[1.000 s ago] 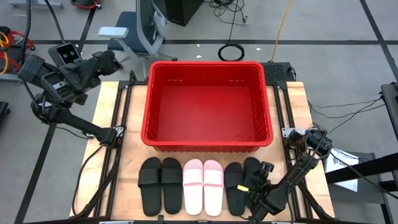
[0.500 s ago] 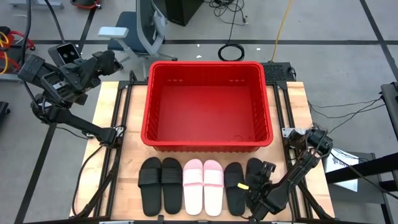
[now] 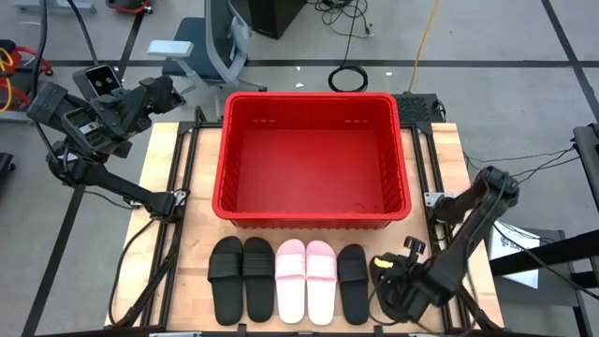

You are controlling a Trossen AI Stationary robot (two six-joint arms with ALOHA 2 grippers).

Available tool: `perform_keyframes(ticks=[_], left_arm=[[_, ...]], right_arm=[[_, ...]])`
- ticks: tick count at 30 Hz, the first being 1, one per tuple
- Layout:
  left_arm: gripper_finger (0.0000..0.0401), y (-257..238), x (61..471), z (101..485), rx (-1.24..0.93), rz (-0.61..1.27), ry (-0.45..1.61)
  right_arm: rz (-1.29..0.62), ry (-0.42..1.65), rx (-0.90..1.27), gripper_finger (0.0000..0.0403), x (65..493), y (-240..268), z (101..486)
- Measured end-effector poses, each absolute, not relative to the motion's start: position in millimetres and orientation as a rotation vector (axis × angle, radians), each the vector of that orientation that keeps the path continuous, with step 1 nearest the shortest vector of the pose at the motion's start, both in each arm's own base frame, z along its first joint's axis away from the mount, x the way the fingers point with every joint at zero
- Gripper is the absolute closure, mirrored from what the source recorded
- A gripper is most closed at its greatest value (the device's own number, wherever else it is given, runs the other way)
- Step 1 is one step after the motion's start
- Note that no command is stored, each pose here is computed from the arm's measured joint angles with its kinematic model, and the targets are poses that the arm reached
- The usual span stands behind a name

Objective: Pick and place slides into bin
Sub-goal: Put the black slide into the red bin

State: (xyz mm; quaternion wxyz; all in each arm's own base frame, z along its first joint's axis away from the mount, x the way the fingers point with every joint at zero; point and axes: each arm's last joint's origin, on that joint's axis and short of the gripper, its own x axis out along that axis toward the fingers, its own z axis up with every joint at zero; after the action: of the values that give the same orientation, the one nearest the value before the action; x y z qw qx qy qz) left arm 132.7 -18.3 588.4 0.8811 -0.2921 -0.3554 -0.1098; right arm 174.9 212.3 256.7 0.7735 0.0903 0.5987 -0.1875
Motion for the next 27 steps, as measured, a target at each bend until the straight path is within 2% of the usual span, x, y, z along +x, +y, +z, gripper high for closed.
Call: perform_keyframes(ticks=[10,19,27], left_arm=[[0.0173,-18,133,588,-0.61,-0.229,-0.74],[0.0173,-18,133,588,-0.611,-0.23,-0.74],[0.0173,-18,133,588,-0.62,-0.236,-0.739]], right_arm=[[-0.11,1.06,0.446,0.04,166,193,317],[0.115,0.466,0.485,0.04,185,174,384],[0.204,-0.007,0.318,0.04,201,158,435]])
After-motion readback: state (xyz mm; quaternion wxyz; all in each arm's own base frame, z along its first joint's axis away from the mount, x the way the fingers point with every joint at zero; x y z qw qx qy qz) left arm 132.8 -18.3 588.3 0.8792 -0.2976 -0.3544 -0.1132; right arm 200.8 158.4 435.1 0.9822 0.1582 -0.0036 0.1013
